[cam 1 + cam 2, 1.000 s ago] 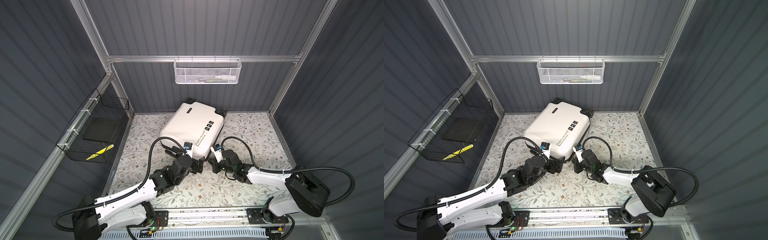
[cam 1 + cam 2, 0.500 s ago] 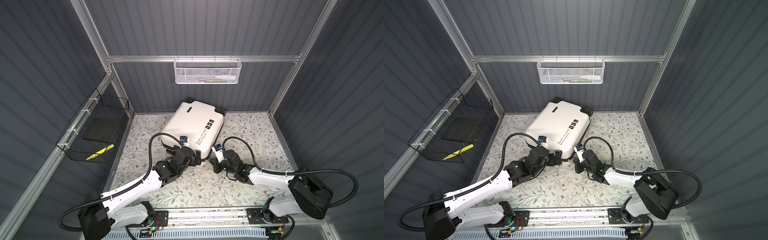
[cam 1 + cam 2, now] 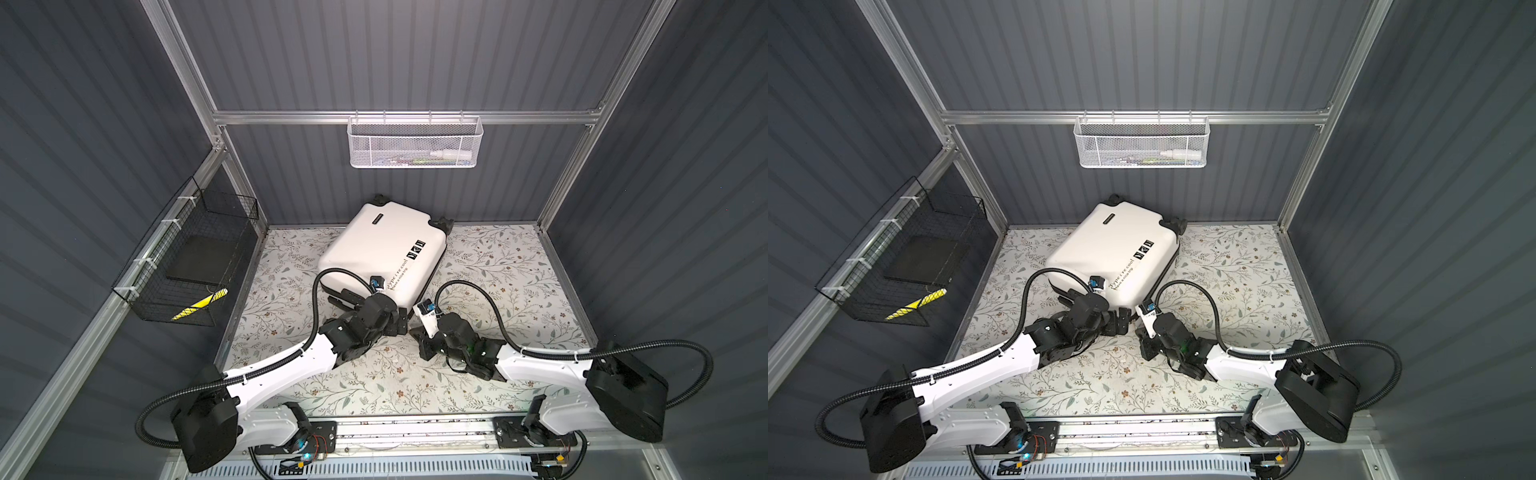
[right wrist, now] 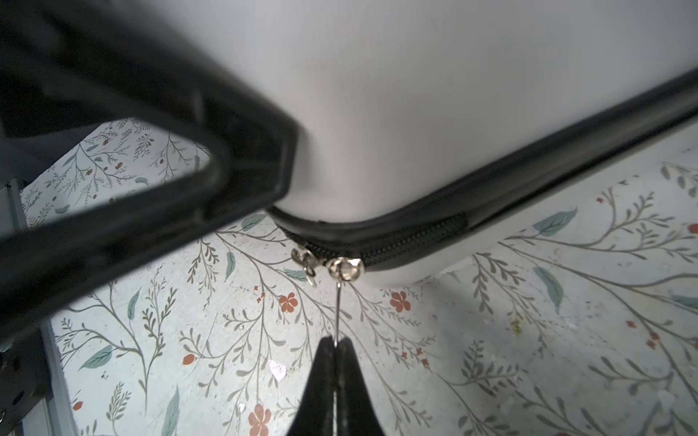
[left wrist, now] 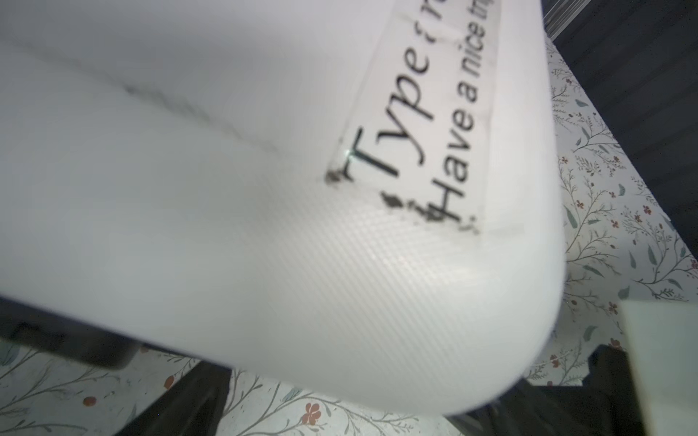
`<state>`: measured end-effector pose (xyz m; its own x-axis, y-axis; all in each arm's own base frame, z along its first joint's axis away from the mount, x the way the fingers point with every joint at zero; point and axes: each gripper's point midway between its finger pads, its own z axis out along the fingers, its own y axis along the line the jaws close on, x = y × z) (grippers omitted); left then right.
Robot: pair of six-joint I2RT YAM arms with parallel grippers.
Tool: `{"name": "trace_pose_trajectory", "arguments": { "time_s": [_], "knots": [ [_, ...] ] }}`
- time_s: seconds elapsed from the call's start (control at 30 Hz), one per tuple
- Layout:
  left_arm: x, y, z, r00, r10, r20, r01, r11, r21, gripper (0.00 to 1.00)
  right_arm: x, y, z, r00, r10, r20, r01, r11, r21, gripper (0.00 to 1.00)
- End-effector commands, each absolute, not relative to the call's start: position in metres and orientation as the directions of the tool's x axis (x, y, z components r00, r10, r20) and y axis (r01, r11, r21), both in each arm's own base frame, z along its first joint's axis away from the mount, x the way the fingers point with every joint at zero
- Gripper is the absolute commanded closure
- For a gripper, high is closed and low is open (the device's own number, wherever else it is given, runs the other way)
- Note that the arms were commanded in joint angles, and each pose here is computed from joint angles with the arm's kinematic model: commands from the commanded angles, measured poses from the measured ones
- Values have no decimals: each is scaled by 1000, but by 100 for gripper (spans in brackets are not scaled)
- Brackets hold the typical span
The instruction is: Pack the luggage
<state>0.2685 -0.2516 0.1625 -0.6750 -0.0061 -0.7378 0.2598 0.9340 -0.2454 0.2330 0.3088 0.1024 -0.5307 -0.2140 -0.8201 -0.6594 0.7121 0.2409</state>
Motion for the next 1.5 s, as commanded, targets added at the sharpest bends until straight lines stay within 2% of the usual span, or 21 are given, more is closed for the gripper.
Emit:
{"name": "trace_pose_trajectory", "arguments": {
  "time_s": [0.0,0.07,0.13,0.23,0.33,0.5,0.83,1.0,1.13,1.3,1.47],
  "knots": [
    [280,-235,170,-647,-38,-762,196,957,-214,2,215,310,87,-558,-258,-789,-682,684,259,92],
    [280,-235,175,-640,-36,-767,203,956,-214,2,215,309,89,-561,-249,-789,-677,686,265,77],
    [280,-234,184,-630,-28,-776,210,956,-205,1,215,307,92,-564,-242,-790,-671,692,267,57],
    [282,-232,201,-613,-8,-790,225,957,-184,0,214,302,98,-567,-229,-791,-661,700,271,41],
    [289,-224,222,-588,8,-809,224,962,-154,0,213,295,104,-573,-208,-793,-646,710,281,29],
    [317,-195,254,-573,-16,-819,192,970,-152,0,211,284,116,-591,-165,-789,-618,721,312,15],
    [394,-134,297,-551,-71,-831,133,976,-171,0,213,249,145,-629,-29,-777,-529,748,401,3],
    [435,-112,298,-571,-101,-815,130,969,-211,0,223,220,154,-666,67,-743,-443,765,467,1],
    [460,-94,278,-605,-135,-784,119,959,-256,0,231,195,162,-680,158,-716,-371,768,522,1],
    [474,-94,260,-631,-131,-765,178,935,-307,0,238,170,172,-677,245,-694,-298,771,563,1],
    [469,-114,253,-641,-127,-757,274,883,-380,0,242,155,183,-663,293,-689,-266,768,582,1]
  ]
}}
